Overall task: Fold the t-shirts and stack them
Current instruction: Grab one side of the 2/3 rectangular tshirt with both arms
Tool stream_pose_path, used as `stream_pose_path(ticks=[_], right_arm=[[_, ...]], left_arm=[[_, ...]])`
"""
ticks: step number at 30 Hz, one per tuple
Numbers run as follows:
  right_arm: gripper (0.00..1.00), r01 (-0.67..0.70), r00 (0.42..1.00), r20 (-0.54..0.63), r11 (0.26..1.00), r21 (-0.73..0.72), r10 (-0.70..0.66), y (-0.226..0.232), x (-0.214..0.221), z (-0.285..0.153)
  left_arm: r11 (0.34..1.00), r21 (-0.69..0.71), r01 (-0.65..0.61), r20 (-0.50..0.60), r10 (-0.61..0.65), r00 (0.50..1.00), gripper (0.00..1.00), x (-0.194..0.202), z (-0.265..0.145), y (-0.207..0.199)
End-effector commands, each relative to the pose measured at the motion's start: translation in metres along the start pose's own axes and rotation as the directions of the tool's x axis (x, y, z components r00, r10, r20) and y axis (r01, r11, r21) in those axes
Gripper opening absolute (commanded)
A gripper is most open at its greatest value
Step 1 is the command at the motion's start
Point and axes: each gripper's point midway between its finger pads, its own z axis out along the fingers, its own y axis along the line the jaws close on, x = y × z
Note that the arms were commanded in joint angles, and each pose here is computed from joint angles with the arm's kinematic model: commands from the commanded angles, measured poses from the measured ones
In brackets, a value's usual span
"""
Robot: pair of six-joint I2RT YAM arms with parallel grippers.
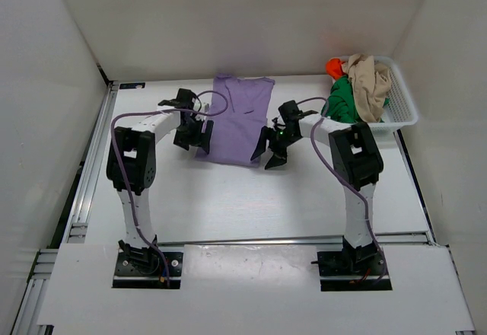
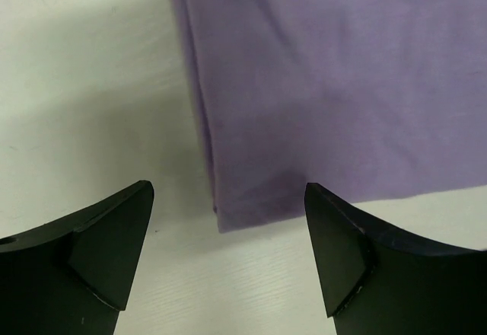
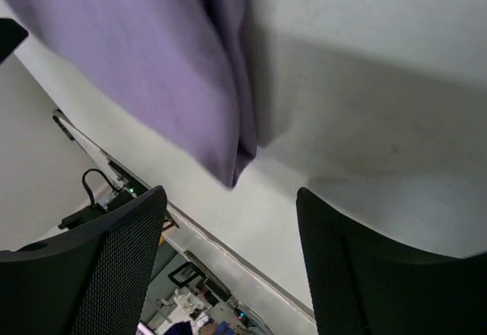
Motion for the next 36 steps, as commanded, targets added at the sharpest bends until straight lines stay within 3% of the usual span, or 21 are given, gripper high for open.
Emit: stream_pose_path(ticks=[1, 6, 7, 8, 11, 12, 13, 15, 16, 17, 22, 29, 36], right_arm=[[0.71, -0.045, 0.998, -0.051, 0.999, -0.019, 0.044, 0.003, 0.004, 0.026], [0.70, -0.040, 0.998, -0.045, 0.998, -0.040, 0.038, 0.014, -0.004, 0.030], [0.67, -0.045, 0.998, -0.044, 0.999, -0.029, 0.044, 0.010, -0.005, 0.033], [0.56, -0.045, 0.998, -0.037, 0.999, -0.019, 0.044, 0.008, -0.006, 0.034], [0.34, -0.053, 0.998, -0.029, 0.999, -0.010, 0.053, 0.007, -0.007, 0.034], [0.21, -0.062, 0.997, -0.037, 0.998, -0.002, 0.061, 0.003, -0.004, 0.036], [0.16, -0.056, 0.998, -0.013, 0.998, 0.015, 0.056, 0.002, -0.007, 0.034], [0.02, -0.063, 0.998, -0.005, 0.997, 0.041, 0.064, -0.006, -0.005, 0.034], [0.00, -0.058, 0.998, 0.001, 0.998, 0.036, 0.058, -0.003, -0.005, 0.031], [0.00, -0.058, 0.998, 0.001, 0.998, 0.036, 0.058, -0.003, -0.003, 0.030], [0.00, 0.019, 1.000, 0.025, 1.000, 0.022, -0.020, 0.014, 0.013, -0.005], [0.00, 0.167, 0.985, -0.055, 0.981, 0.102, -0.162, 0.004, 0.116, -0.052], [0.00, 0.302, 0.952, -0.094, 0.947, 0.111, -0.293, 0.017, 0.217, -0.096]], left_arm=[[0.999, -0.033, 0.008, -0.069, -0.011, 0.998, 0.90, 0.022, 0.016, 0.010], [1.000, -0.012, 0.014, -0.093, -0.015, 0.996, 0.87, 0.034, 0.017, 0.006], [1.000, 0.001, 0.017, -0.107, -0.017, 0.994, 0.85, 0.039, 0.019, 0.004], [1.000, 0.017, 0.019, -0.107, -0.017, 0.994, 0.81, 0.039, 0.019, 0.001], [0.998, 0.045, 0.032, -0.107, -0.027, 0.994, 0.60, 0.035, 0.022, 0.001], [0.999, 0.045, 0.029, -0.092, -0.025, 0.995, 0.53, 0.029, 0.021, 0.001], [0.998, 0.061, 0.031, -0.091, -0.025, 0.995, 0.39, 0.029, 0.020, -0.002], [0.996, 0.079, 0.029, -0.079, -0.023, 0.997, 0.22, 0.024, 0.019, -0.006], [0.996, 0.079, 0.029, -0.079, -0.023, 0.997, 0.13, 0.024, 0.019, -0.006], [0.997, 0.080, 0.026, -0.064, -0.020, 0.998, 0.10, 0.021, 0.014, -0.006], [0.997, 0.079, -0.009, -0.063, 0.014, 0.998, 0.10, 0.049, -0.029, -0.025], [0.993, 0.068, -0.101, -0.240, 0.114, 0.964, 0.10, 0.146, -0.092, -0.057], [0.974, 0.042, -0.222, -0.295, 0.224, 0.929, 0.10, 0.194, -0.171, -0.069]])
